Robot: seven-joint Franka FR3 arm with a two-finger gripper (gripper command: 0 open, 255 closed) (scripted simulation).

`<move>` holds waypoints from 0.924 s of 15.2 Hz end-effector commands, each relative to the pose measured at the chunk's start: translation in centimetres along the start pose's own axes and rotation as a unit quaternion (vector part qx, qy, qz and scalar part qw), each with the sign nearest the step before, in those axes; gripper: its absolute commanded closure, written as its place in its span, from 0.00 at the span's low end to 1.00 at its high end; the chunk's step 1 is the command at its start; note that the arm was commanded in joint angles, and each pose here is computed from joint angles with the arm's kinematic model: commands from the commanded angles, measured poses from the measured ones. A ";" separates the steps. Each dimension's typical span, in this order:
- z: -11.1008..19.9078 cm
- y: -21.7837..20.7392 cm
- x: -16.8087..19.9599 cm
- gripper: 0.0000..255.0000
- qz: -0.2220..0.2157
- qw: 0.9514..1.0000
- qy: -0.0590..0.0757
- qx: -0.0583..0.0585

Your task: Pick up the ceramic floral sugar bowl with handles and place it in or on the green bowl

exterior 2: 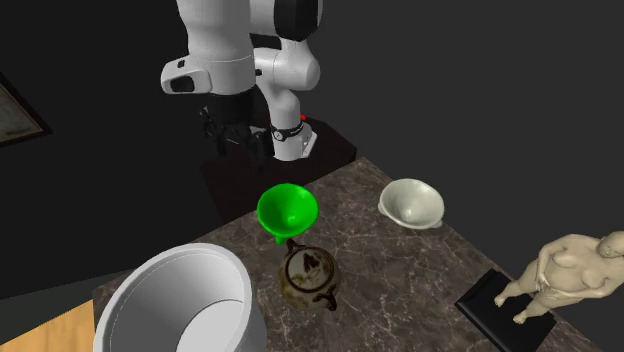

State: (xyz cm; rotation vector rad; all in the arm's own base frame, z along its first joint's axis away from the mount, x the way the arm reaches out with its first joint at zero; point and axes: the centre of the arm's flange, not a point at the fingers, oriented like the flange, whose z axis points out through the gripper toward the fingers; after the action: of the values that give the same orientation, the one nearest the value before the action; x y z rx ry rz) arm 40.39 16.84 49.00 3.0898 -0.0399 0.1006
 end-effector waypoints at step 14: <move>11.6 -15.1 4.7 0.00 0.012 0.998 -0.051 0.019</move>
State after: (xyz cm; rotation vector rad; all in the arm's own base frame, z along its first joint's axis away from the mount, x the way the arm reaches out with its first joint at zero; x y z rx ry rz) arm 45.63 30.26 37.79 3.1284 -0.0762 -0.0448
